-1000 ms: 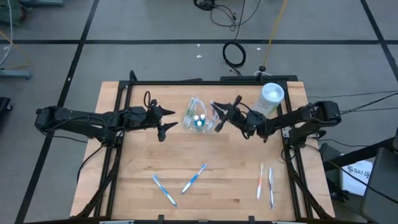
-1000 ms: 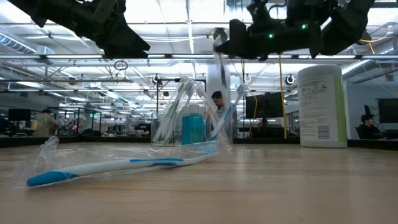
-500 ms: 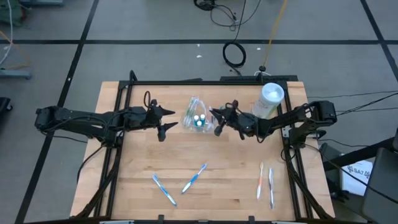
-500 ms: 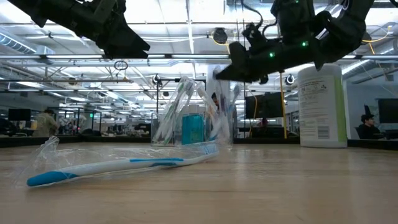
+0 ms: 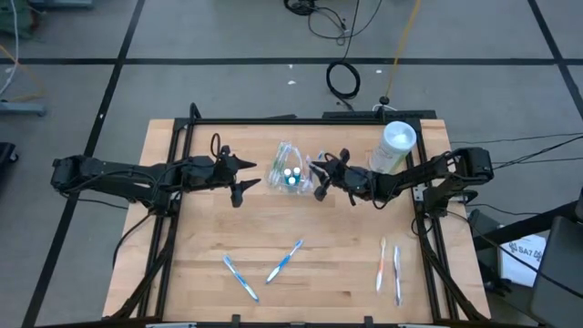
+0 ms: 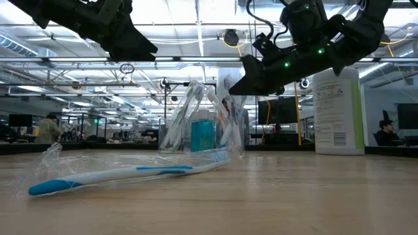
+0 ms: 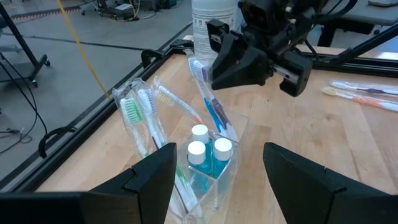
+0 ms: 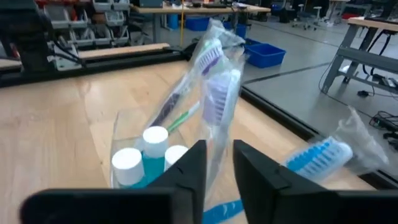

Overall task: Pick & Place toothbrushing station
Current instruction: Put the purple toothbrush into the right section of the transparent organizer, then put the blue toothbrush into the left section of the transparent organizer

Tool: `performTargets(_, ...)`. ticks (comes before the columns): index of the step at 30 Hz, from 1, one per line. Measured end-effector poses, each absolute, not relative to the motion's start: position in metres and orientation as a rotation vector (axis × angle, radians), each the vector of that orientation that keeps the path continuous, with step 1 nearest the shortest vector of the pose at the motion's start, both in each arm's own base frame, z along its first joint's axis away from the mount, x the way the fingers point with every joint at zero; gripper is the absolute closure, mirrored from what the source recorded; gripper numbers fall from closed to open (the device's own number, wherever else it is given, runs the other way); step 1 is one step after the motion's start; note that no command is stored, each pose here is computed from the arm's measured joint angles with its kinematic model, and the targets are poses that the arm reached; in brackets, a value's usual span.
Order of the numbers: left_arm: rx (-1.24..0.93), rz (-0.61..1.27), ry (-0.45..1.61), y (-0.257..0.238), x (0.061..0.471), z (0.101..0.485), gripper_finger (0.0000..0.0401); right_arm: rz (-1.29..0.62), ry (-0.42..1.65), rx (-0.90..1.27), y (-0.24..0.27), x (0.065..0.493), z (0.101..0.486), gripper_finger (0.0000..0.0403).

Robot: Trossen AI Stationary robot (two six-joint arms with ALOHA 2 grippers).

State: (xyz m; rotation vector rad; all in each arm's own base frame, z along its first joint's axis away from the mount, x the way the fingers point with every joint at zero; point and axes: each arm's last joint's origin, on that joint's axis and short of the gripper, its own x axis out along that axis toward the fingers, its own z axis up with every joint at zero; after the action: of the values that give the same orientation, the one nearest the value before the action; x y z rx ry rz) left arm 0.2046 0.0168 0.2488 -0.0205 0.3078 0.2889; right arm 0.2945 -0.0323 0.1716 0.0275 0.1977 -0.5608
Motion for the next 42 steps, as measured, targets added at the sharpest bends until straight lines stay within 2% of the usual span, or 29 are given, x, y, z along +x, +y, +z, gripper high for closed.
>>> performTargets(7, -0.063, 0.296, 0.301, 0.017, 0.205, 0.249, 0.0153, -0.562, 0.19, 0.04, -0.032, 0.294, 0.174, 0.0264)
performTargets(13, -0.172, 0.303, 0.299, 0.014, 0.204, 0.248, 0.0153, -0.554, 0.094, 0.025, -0.031, 0.289, 0.195, 0.0233)
performTargets(22, -0.368, 0.098, 0.417, -0.018, 0.201, 0.238, 0.0153, -0.53, -0.039, -0.008, -0.024, 0.273, 0.235, 0.0233)
performTargets(29, -0.473, -0.12, 0.487, -0.063, 0.192, 0.238, 0.0153, -0.529, -0.086, 0.042, -0.024, 0.268, 0.244, 0.0238)
performTargets(34, -0.561, -0.075, 0.493, -0.087, 0.181, 0.236, 0.0153, -0.529, -0.086, 0.034, -0.024, 0.268, 0.245, 0.0239)
performTargets(42, -0.905, 0.237, 0.725, -0.109, 0.165, 0.202, 0.0153, -0.528, -0.168, 0.052, -0.024, 0.267, 0.252, 0.0242)
